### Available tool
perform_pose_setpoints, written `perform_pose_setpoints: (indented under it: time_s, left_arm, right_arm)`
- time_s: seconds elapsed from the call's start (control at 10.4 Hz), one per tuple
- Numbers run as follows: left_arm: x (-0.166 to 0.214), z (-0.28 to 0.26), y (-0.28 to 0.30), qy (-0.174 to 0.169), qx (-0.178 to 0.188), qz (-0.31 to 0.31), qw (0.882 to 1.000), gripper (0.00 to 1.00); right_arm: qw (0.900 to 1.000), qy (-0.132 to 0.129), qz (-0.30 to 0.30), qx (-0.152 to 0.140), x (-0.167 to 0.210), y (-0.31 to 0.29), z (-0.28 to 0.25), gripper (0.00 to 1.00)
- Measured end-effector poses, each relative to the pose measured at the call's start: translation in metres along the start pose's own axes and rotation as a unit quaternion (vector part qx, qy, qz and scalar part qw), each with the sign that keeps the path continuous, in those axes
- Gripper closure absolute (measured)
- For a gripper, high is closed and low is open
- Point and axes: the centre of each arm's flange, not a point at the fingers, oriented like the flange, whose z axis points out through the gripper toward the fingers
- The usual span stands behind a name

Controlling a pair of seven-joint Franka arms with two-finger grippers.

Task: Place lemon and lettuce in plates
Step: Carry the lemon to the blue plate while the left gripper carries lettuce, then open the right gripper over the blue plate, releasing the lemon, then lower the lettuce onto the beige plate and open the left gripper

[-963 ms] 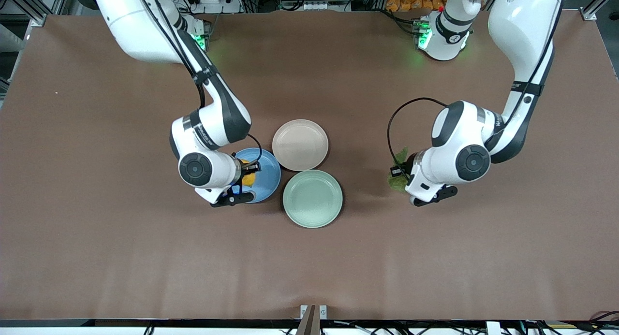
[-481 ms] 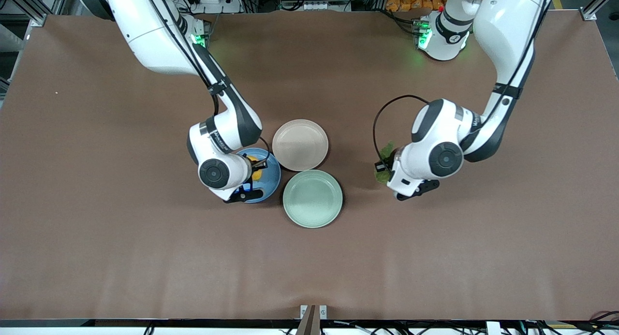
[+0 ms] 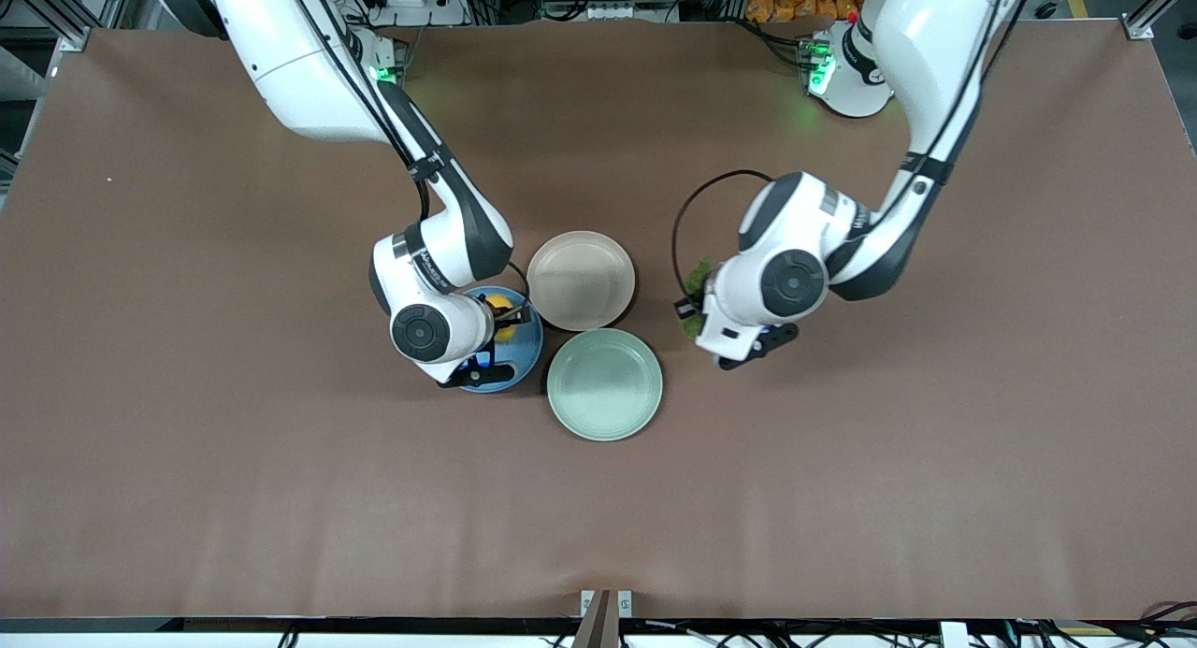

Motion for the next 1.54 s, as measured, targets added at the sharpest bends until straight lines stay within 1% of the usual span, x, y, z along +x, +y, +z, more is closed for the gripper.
perform_pose_setpoints:
  time_s: [0.1, 0.29, 0.48, 0.58, 0.67, 0.77, 0.87, 1.06, 1.16, 1.25, 1.44, 1.54]
  left_arm:
    - [-0.005, 0.007, 0.009, -0.003, -0.010, -0.008, 1.000, 0.98]
    - [-0.016, 0.024, 0.023, -0.009, -0.023, -0.021, 0.999, 0.98]
    - [-0.024, 0.044, 0.035, -0.008, -0.031, -0.041, 0.999, 0.98]
    - [-0.035, 0.056, 0.042, -0.008, -0.030, -0.046, 0.998, 0.98]
    - [-0.043, 0.065, 0.048, -0.008, -0.029, -0.049, 0.998, 0.98]
    - [-0.047, 0.069, 0.051, -0.007, -0.032, -0.056, 0.998, 0.98]
    - [-0.050, 0.068, 0.054, -0.005, -0.036, -0.064, 0.997, 0.98]
    - [-0.064, 0.069, 0.062, -0.004, -0.037, -0.075, 0.996, 0.98]
    - [-0.074, 0.069, 0.068, -0.003, -0.039, -0.080, 0.996, 0.98]
    - [-0.083, 0.068, 0.073, -0.003, -0.040, -0.084, 0.996, 0.98]
    - [-0.097, 0.067, 0.081, -0.002, -0.042, -0.088, 0.995, 0.98]
    - [-0.109, 0.069, 0.086, -0.001, -0.044, -0.090, 0.995, 0.98]
  right_arm:
    - [1.000, 0.007, 0.000, 0.003, 0.002, 0.000, -0.006, 0.00]
    - [1.000, 0.028, 0.000, 0.010, 0.008, -0.001, -0.029, 0.00]
    - [0.998, 0.062, 0.004, 0.013, 0.015, 0.009, -0.067, 0.00]
    - [0.996, 0.085, -0.001, 0.009, 0.016, 0.021, -0.094, 0.00]
    - [0.994, 0.108, -0.007, -0.003, 0.012, 0.032, -0.127, 0.00]
    - [0.993, 0.120, -0.007, -0.012, -0.001, 0.043, -0.164, 0.00]
    - [0.992, 0.125, -0.007, -0.016, -0.023, 0.051, -0.205, 0.00]
    - [0.991, 0.132, -0.007, -0.023, -0.080, 0.069, -0.287, 0.00]
    - [0.990, 0.136, -0.020, -0.031, -0.106, 0.084, -0.320, 0.00]
    - [0.988, 0.149, -0.036, -0.034, -0.123, 0.098, -0.345, 0.00]
    - [0.981, 0.184, -0.044, -0.037, -0.150, 0.121, -0.385, 0.00]
    - [0.979, 0.194, -0.042, -0.051, -0.169, 0.131, -0.402, 0.00]
